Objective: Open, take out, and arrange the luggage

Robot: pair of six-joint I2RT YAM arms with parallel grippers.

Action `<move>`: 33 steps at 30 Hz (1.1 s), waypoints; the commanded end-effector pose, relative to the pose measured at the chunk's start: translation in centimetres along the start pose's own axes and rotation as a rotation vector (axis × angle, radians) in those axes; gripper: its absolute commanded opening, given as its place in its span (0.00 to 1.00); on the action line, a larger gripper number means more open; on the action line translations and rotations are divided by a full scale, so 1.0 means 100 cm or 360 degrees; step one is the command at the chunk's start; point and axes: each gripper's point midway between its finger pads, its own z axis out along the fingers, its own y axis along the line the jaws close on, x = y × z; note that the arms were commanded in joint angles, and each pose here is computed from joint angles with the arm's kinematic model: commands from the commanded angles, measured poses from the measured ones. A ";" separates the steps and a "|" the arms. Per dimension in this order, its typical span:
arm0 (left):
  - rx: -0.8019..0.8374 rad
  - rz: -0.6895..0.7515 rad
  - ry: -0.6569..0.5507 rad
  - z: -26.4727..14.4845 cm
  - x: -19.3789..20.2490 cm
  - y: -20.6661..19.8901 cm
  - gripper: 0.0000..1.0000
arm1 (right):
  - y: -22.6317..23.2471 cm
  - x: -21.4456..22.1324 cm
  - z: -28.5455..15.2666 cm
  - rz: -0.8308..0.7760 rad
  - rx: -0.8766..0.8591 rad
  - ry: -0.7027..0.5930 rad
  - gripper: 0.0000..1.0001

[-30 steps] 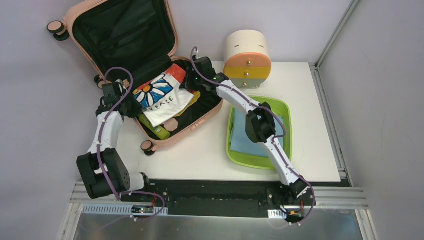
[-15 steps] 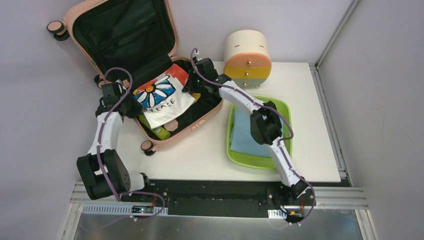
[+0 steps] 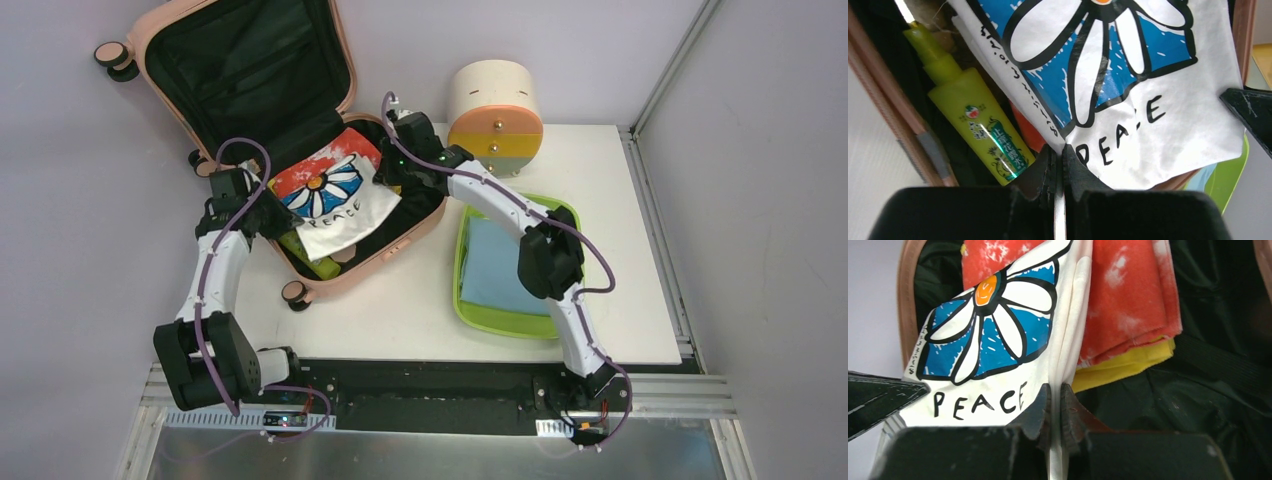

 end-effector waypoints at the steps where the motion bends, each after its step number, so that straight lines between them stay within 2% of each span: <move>1: 0.0122 0.0074 -0.0047 -0.015 0.000 -0.030 0.00 | 0.021 -0.036 -0.055 -0.0151 0.0028 -0.0172 0.00; 11: 0.0268 0.0268 -0.0081 -0.035 0.014 -0.088 0.00 | 0.007 -0.029 -0.125 -0.0284 0.0214 -0.0303 0.00; 16: 0.0363 0.0389 -0.0041 -0.040 0.036 -0.122 0.00 | -0.003 -0.023 -0.165 -0.0299 0.0277 -0.0398 0.00; 25: 0.0581 0.0564 0.0027 -0.061 0.083 -0.204 0.00 | -0.053 0.008 -0.253 -0.0324 0.0589 -0.0505 0.00; 33: 0.0729 0.0813 0.0131 -0.064 0.153 -0.284 0.00 | -0.100 0.042 -0.316 -0.0356 0.0794 -0.0600 0.00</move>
